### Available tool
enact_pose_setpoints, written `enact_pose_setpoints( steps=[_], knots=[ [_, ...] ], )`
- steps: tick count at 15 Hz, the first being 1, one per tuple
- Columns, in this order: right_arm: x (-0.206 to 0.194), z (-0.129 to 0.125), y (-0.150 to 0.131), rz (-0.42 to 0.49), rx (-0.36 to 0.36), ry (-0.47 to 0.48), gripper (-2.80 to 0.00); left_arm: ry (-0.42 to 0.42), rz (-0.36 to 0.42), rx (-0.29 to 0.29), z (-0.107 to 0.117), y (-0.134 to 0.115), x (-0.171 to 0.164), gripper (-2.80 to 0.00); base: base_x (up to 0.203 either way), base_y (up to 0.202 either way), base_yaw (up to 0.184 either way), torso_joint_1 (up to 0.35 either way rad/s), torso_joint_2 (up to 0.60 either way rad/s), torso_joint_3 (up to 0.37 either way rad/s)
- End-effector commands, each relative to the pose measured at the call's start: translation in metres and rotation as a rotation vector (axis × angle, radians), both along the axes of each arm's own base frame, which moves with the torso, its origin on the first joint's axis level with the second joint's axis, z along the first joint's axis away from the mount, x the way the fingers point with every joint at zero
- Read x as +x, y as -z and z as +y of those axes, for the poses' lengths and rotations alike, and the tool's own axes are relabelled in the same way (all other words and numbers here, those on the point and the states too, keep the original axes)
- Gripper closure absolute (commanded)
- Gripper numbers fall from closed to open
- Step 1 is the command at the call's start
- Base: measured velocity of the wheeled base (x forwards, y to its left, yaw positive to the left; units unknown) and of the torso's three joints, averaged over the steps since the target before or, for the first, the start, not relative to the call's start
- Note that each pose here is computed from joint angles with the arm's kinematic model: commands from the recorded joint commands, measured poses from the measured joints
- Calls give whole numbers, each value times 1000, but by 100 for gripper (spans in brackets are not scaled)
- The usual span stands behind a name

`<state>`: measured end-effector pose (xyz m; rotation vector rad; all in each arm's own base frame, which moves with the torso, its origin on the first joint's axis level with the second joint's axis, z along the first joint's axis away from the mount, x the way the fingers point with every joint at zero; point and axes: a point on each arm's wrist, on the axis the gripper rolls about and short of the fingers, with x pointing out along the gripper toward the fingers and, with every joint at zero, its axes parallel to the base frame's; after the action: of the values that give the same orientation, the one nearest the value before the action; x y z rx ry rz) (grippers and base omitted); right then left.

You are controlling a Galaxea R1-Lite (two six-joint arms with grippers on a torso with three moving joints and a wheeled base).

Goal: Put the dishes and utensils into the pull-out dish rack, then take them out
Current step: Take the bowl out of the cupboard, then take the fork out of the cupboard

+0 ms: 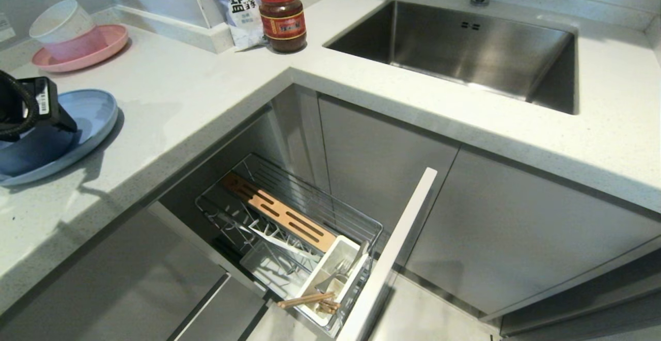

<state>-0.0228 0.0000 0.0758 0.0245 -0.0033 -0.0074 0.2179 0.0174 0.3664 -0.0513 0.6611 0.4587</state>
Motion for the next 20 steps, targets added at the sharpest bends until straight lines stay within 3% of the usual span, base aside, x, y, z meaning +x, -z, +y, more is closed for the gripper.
enact_pose_setpoints(
  steps=[1,4,8,9,13,15,20],
  knots=[
    [0,0,0,-3,0,0,0,-3,-16,1,0,-4,-8,-280,0,0,0,0,0,0],
    [0,0,0,-3,0,0,0,-9,-59,3,-1,-12,-23,-280,0,0,0,0,0,0],
    [0,0,0,-3,0,0,0,-34,-205,-12,-3,-34,-69,-280,0,0,0,0,0,0],
    [0,0,0,-3,0,0,0,-38,-248,-17,-3,-39,-84,0,0,0,0,0,0,0],
    [0,0,0,-3,0,0,0,-47,-402,-34,-5,-53,-119,0,0,0,0,0,0,0],
    [0,0,0,-3,0,0,0,-57,-544,-66,-5,-65,-125,0,0,0,0,0,0,0],
    [0,0,0,-3,0,0,0,-19,-889,-265,-13,-94,-122,0,0,0,0,0,0,0]
  ],
)
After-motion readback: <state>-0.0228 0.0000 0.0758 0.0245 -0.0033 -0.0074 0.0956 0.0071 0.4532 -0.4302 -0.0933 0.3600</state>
